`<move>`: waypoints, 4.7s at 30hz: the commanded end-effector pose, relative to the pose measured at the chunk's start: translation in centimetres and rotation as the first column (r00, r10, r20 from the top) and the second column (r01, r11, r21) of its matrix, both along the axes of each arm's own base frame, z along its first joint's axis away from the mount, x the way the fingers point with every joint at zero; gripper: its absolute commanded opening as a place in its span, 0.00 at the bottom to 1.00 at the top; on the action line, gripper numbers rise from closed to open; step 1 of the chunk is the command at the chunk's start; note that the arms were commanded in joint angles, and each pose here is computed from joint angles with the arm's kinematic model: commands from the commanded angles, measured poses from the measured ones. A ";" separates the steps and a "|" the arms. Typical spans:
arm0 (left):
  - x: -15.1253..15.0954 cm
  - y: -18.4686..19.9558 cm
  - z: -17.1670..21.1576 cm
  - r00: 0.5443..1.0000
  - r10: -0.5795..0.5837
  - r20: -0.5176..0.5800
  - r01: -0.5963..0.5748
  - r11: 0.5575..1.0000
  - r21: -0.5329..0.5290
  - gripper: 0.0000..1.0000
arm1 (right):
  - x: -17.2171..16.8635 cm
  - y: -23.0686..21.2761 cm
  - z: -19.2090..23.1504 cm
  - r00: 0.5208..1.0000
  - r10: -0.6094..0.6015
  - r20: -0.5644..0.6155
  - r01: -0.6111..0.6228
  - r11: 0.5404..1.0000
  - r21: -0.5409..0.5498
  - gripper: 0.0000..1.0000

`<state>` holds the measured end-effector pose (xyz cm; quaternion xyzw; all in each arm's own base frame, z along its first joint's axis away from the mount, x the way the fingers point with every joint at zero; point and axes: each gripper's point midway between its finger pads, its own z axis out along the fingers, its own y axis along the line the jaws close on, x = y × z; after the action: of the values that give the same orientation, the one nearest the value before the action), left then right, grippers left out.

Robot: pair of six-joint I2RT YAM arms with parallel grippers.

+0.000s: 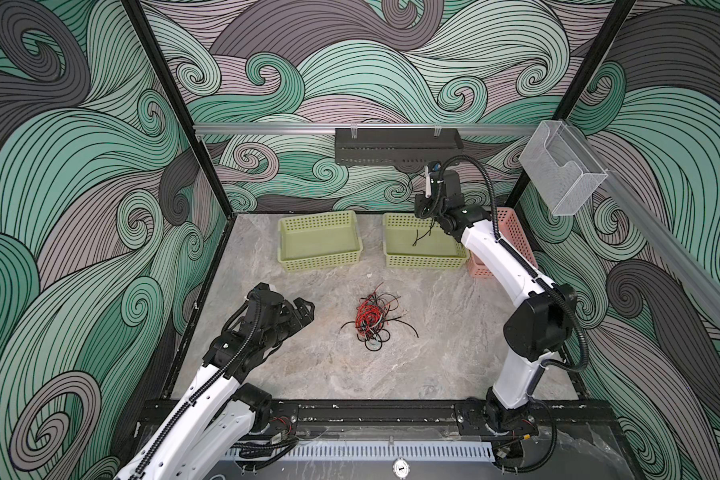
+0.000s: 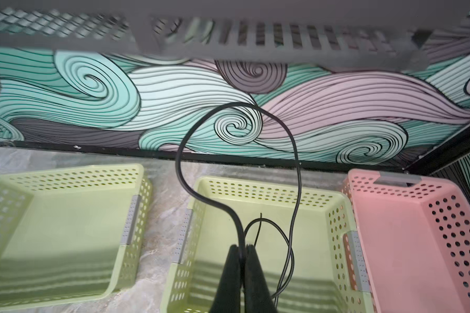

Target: Untangle the cables

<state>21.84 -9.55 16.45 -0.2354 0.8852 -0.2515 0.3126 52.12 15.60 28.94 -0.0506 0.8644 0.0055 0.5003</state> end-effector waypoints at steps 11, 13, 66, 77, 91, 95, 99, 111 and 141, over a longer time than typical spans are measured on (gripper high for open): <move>-0.1 -0.4 -0.2 1.000 -0.004 -0.025 0.004 1.000 -0.015 0.94 | 0.4 -2.6 -6.6 0.974 -0.089 -0.206 0.088 0.996 -0.018 0.36; 0.0 -0.6 -0.2 1.000 -0.009 -0.029 0.008 1.000 -0.022 0.94 | -0.1 -2.5 -6.0 0.975 -0.083 -0.207 0.084 0.996 -0.004 0.39; 3.1 -13.0 -12.1 0.891 -0.430 -0.149 0.454 0.835 0.310 0.06 | -27.8 13.2 -7.6 0.761 0.599 -0.248 -0.423 0.749 0.510 0.00; 2.1 -8.2 -9.1 0.947 -0.301 -0.117 0.322 0.863 0.389 0.07 | -26.1 13.8 -12.7 0.751 0.563 -0.345 -0.380 0.796 0.472 0.00; 0.7 -10.4 -7.1 0.887 -0.440 -0.140 0.461 0.832 0.309 0.53 | -26.5 13.2 -13.4 0.729 0.557 -0.397 -0.381 0.813 0.441 0.46; 0.8 -12.1 -7.2 0.863 -0.483 -0.148 0.505 0.821 0.267 0.47 | -27.7 12.6 -14.2 0.705 0.553 -0.443 -0.364 0.819 0.444 0.44; 0.8 -13.2 -6.6 0.849 -0.512 -0.131 0.528 0.812 0.250 0.45 | -29.1 11.9 -14.9 0.693 0.545 -0.473 -0.361 0.829 0.427 0.44; 1.3 -15.3 -7.0 0.815 -0.568 -0.116 0.578 0.781 0.236 0.53 | -32.9 9.8 -18.4 0.652 0.544 -0.528 -0.282 0.821 0.497 0.55; 1.2 -12.1 1.4 0.852 -0.515 0.093 0.456 0.818 0.352 0.00 | -30.1 9.1 -11.7 0.795 0.507 -0.334 -0.334 0.825 0.456 0.00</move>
<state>22.78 -22.51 17.22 0.0708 0.9096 -0.2272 0.3406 21.50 24.87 14.62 -0.1487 0.9104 0.2965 0.2473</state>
